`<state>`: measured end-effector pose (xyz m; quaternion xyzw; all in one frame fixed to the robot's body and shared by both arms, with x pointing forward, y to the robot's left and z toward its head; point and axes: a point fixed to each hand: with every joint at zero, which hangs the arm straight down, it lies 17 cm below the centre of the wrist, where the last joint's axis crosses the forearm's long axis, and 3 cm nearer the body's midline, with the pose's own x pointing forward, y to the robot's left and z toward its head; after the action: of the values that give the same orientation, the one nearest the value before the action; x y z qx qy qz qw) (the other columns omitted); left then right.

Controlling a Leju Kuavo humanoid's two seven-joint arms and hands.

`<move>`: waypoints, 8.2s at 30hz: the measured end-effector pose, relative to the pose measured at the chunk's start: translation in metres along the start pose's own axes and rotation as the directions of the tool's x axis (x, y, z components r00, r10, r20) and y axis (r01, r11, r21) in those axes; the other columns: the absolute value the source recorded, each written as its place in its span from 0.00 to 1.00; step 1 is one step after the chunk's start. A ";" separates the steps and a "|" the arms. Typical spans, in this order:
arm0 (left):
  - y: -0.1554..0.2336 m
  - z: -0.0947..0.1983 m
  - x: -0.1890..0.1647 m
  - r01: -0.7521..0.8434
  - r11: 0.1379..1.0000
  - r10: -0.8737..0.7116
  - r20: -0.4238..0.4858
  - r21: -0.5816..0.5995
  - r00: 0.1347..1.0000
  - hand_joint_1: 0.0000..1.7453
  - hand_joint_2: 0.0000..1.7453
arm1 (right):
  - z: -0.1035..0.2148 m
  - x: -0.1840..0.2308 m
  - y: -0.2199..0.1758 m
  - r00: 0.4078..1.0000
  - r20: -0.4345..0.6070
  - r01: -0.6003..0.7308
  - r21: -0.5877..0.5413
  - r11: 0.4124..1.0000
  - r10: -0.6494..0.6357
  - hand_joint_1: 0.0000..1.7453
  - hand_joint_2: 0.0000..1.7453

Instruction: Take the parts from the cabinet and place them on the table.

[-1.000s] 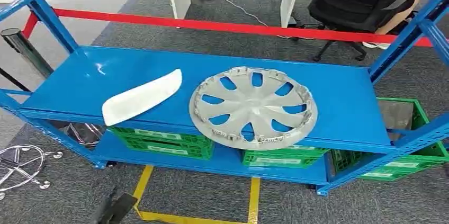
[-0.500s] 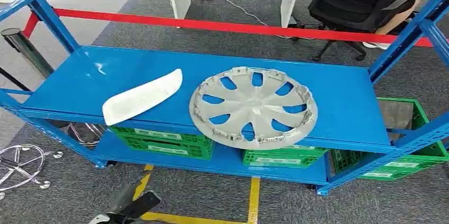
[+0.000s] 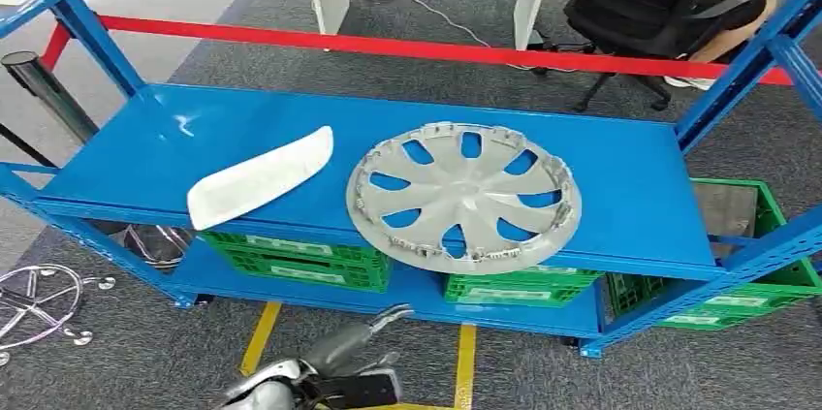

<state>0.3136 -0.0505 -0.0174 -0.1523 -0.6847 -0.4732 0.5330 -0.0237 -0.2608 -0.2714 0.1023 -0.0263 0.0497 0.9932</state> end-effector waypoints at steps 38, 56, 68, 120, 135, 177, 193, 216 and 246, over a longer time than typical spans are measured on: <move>0.154 0.065 0.189 0.513 0.542 -0.791 0.196 0.666 0.580 0.00 1.00 | 0.002 0.002 0.014 0.998 0.022 0.056 0.042 0.998 -0.057 0.00 0.00; 0.264 0.181 0.108 0.532 0.349 -0.638 -0.220 0.771 0.738 0.00 1.00 | 0.007 0.002 0.019 0.997 0.020 0.075 0.018 0.997 -0.075 0.00 0.00; 0.308 0.192 0.044 0.620 0.325 -0.570 -0.375 0.714 0.731 0.00 1.00 | 0.005 0.002 0.008 0.998 0.019 0.061 -0.017 0.998 -0.060 0.00 0.00; 0.359 0.091 -0.036 0.692 0.512 -0.530 -0.446 0.509 0.721 0.00 1.00 | 0.001 0.006 -0.015 0.995 -0.004 -0.098 -0.006 0.995 0.098 0.00 0.00; 0.249 0.041 -0.009 0.648 0.636 -0.608 -0.244 0.419 0.755 0.00 1.00 | 0.002 0.006 -0.016 0.995 -0.001 -0.098 0.002 0.995 0.098 0.00 0.00; 0.255 0.072 -0.029 0.755 0.552 -0.705 -0.285 0.354 0.650 0.00 1.00 | 0.004 0.002 -0.021 0.995 0.007 -0.096 0.004 0.995 0.096 0.00 0.00; 0.304 0.130 -0.056 0.864 0.422 -0.766 -0.403 0.273 0.501 0.00 1.00 | 0.005 -0.004 -0.024 0.996 0.002 -0.093 0.001 0.996 0.093 0.00 0.00; 0.356 0.144 -0.051 0.938 0.279 -0.829 -0.443 0.204 0.343 0.00 1.00 | 0.007 -0.004 -0.029 0.996 0.005 -0.094 -0.005 0.996 0.094 0.00 0.00; 0.371 0.158 -0.056 0.926 0.306 -0.790 -0.483 0.222 0.377 0.00 1.00 | 0.007 -0.005 -0.031 0.996 0.007 -0.093 -0.004 0.996 0.094 0.00 0.00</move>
<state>0.5074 0.2820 0.1167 0.4423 -0.6624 -0.5234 0.3028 -0.0254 -0.2926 -0.2709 0.0992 -0.0345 0.0957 0.9899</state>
